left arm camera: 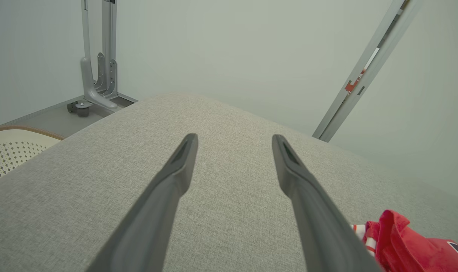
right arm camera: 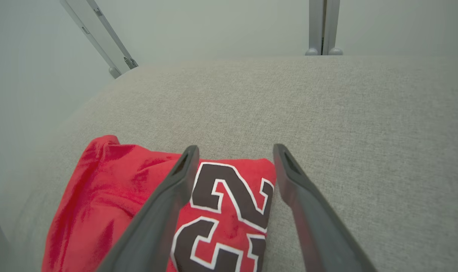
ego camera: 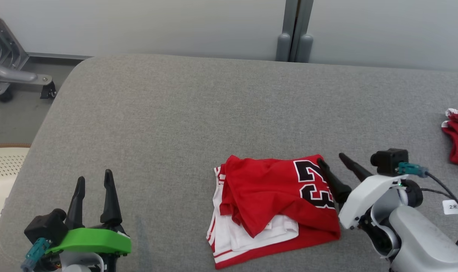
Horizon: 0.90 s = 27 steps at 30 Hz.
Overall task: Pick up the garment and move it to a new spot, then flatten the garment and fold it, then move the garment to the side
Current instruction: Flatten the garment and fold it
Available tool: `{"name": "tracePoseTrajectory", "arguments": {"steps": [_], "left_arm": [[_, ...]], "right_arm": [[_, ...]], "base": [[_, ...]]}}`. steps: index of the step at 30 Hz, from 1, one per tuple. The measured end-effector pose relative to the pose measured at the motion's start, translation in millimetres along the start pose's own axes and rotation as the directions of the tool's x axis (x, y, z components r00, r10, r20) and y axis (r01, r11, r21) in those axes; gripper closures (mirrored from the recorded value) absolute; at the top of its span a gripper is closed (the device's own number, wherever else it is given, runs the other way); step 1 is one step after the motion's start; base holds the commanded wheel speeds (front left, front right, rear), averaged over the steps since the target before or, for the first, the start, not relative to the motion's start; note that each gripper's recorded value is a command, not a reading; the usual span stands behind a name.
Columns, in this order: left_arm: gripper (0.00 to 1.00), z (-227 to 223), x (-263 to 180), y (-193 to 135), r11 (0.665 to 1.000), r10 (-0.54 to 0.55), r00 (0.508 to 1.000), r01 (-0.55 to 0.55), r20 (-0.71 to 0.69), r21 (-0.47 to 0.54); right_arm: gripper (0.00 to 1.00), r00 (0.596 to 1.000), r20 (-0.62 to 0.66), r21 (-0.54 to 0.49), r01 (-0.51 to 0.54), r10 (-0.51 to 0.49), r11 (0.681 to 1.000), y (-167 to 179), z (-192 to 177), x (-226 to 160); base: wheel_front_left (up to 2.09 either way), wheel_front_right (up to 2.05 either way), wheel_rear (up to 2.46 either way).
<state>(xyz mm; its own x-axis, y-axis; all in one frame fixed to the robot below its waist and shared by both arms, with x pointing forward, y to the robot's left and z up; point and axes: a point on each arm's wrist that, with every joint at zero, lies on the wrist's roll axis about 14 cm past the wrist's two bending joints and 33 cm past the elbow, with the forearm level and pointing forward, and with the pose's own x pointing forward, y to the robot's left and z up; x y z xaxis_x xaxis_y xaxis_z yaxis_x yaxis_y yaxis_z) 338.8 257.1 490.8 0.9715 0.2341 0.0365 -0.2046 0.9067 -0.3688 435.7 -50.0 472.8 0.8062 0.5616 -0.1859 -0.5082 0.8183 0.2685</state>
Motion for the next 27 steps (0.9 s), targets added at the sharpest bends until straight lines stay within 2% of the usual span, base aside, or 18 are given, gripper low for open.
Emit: {"name": "tracePoseTrajectory", "arguments": {"steps": [2, 3, 7, 13, 20, 24, 27], "left_arm": [[0.00, 0, -1, 0, 1.000, 0.000, 1.000, 0.000, -0.001, 0.000], [0.00, 0, -1, 1, 1.000, 0.002, 1.000, -0.002, -0.001, 0.000], [0.00, 1, -4, 6, 1.000, 0.019, 1.000, -0.019, 0.001, 0.002], [0.00, 2, -10, 16, 0.999, 0.049, 0.999, -0.049, 0.001, 0.004], [0.00, 0, -12, 22, 0.998, 0.068, 0.998, -0.068, -0.005, 0.007], [0.00, 1, -10, 21, 0.998, 0.064, 0.998, -0.064, -0.003, 0.009], [0.00, 2, -8, 18, 0.998, 0.057, 0.998, -0.057, 0.003, 0.010]], "right_arm": [[0.69, 0.998, -0.060, 0.018, -0.025, 0.027, 1.000, 13, -17, 2], [1.00, 0.996, -0.083, 0.023, -0.043, 0.045, 0.999, 21, -24, 4], [1.00, 0.974, -0.187, 0.067, -0.114, 0.124, 0.991, 55, -57, 5], [1.00, 0.906, -0.344, 0.139, -0.212, 0.248, 0.967, 106, -104, 0], [1.00, 0.828, -0.417, 0.188, -0.325, 0.375, 0.927, 160, -129, -6], [1.00, 0.829, -0.353, 0.221, -0.376, 0.433, 0.900, 181, -116, -4], [1.00, 0.870, -0.256, 0.215, -0.375, 0.422, 0.902, 172, -93, 5]], "base": [[0.00, 0.00, 0.00], [0.00, 0.00, 0.00], [0.00, 0.00, 0.00], [0.00, 0.00, 0.00], [0.00, 0.00, 0.00], [0.00, 0.00, 0.00], [0.00, 0.00, 0.00]]}}
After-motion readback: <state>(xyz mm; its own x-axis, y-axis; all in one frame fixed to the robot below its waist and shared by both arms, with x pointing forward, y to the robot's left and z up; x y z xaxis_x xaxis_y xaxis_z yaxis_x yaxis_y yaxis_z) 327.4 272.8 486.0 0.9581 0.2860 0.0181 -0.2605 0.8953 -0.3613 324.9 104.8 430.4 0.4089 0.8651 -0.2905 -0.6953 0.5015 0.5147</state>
